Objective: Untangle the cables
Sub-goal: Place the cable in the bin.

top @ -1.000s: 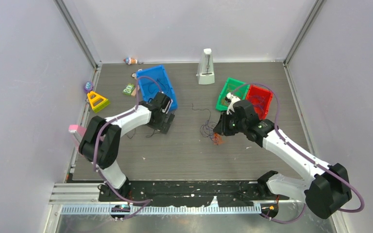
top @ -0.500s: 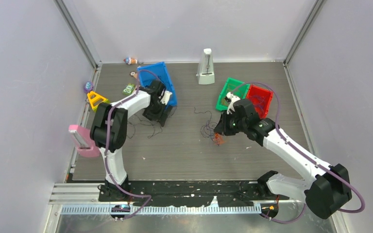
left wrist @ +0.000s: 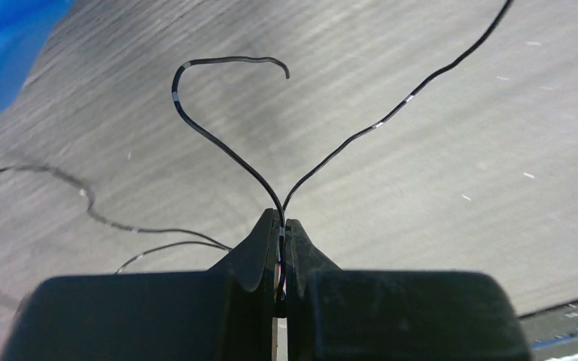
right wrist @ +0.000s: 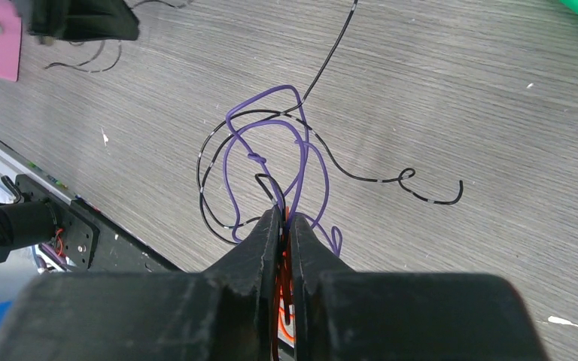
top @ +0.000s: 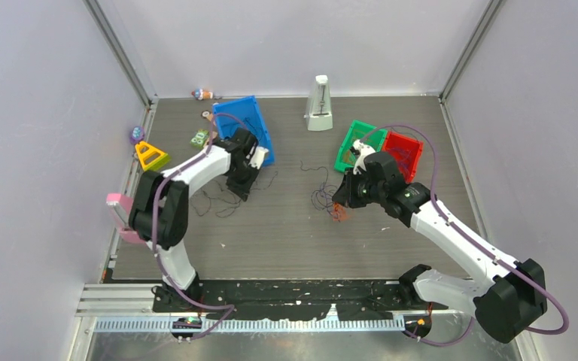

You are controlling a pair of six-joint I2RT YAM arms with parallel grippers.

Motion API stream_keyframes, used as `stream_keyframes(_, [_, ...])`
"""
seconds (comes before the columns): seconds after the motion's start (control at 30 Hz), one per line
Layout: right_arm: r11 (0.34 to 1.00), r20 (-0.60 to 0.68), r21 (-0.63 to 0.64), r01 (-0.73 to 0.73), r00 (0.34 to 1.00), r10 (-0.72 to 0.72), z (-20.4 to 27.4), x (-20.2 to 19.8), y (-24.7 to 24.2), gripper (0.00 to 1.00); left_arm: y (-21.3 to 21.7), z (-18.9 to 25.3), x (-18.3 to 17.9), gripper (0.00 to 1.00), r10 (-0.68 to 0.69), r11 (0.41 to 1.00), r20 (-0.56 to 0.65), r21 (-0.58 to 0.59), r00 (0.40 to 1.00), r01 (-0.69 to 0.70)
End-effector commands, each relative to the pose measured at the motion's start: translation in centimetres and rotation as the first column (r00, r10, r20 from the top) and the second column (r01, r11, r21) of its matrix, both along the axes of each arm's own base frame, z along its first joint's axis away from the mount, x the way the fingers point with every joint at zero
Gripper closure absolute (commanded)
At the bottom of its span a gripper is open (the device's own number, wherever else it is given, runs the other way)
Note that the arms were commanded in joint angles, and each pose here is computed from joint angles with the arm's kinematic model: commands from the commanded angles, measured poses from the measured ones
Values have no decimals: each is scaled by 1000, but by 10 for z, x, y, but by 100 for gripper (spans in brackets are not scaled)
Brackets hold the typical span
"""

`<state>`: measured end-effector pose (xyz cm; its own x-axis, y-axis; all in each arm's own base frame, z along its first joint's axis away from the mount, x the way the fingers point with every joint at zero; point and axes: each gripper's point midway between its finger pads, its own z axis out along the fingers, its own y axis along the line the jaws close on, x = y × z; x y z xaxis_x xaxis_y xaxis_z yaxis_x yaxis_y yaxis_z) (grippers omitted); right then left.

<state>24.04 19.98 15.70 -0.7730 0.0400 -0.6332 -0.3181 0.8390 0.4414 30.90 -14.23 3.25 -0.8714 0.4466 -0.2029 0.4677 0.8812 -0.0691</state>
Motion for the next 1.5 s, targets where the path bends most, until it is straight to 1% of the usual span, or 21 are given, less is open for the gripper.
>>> stream_keyframes(0.0, [1000,66,13,4,998,-5,22,8,1,89,-18,70,6,100,65,991,166,-123,984,-45])
stream_keyframes(0.1, [1000,68,5,7,998,-7,21,10,0,90,-28,108,6,100,84,978,209,-203,974,-40])
stream_keyframes(0.2, [1000,70,-9,18,997,-17,18,11,-2,89,-45,156,9,100,90,948,266,-320,960,0])
stream_keyframes(0.27, [1000,70,-18,23,997,-22,15,11,-4,89,-53,186,15,100,109,925,336,-379,935,28])
stream_keyframes(0.37, [999,74,-18,27,997,-26,15,10,-6,90,-58,224,33,100,162,896,441,-441,883,56])
stream_keyframes(0.47, [999,74,-19,29,997,-28,14,9,-7,90,-60,259,51,100,210,861,490,-503,846,77])
stream_keyframes(0.6, [999,87,-19,38,996,-36,16,8,-10,90,-58,294,80,100,241,853,537,-514,809,88])
stream_keyframes(0.73, [999,95,-22,47,994,-45,18,8,-13,90,-57,316,100,100,247,853,537,-515,807,83])
stream_keyframes(0.9, [998,101,-23,59,993,-56,18,7,-16,90,-49,352,112,100,285,842,589,-531,756,96])
stream_keyframes(0.97, [998,101,-23,61,993,-58,18,7,-17,90,-44,371,115,100,316,828,606,-552,730,101])
stream_keyframes(1.03, [998,97,-29,56,994,-53,16,7,-16,88,-42,389,114,100,331,810,618,-574,713,121])
stream_keyframes(1.1, [998,74,-60,33,997,-29,7,7,-16,78,-42,395,111,100,331,805,617,-580,714,128])
stream_keyframes(1.13, [996,48,-82,24,999,-20,1,9,-15,69,-43,394,108,100,328,802,611,-583,721,129])
stream_keyframes(1.17, [993,16,-114,15,1000,-13,-6,6,-18,58,-44,391,106,100,322,799,602,-587,731,131])
stream_keyframes(1.2, [988,-8,-153,31,999,-32,-15,9,-22,17,-46,382,105,100,315,798,584,-589,748,123])
stream_keyframes(1.23, [985,-18,-171,32,999,-36,-19,9,-24,6,-46,378,102,100,311,796,575,-593,757,124])
stream_keyframes(1.27, [982,-10,-186,28,1000,-30,-21,12,-25,2,-47,375,100,100,308,793,571,-596,761,127])
stream_keyframes(1.33, [985,34,-171,20,999,-15,-10,24,-18,4,-48,370,98,100,307,790,569,-599,763,129])
stream_keyframes(1.4, [993,67,-121,0,998,8,8,37,-3,3,-47,367,96,100,305,790,568,-599,765,130])
stream_keyframes(1.43, [996,79,-83,-20,997,26,15,44,8,2,-47,366,95,100,302,791,568,-598,765,131])
stream_keyframes(1.47, [1000,125,-20,-15,992,17,35,56,20,2,-47,364,94,100,299,793,567,-596,768,131])
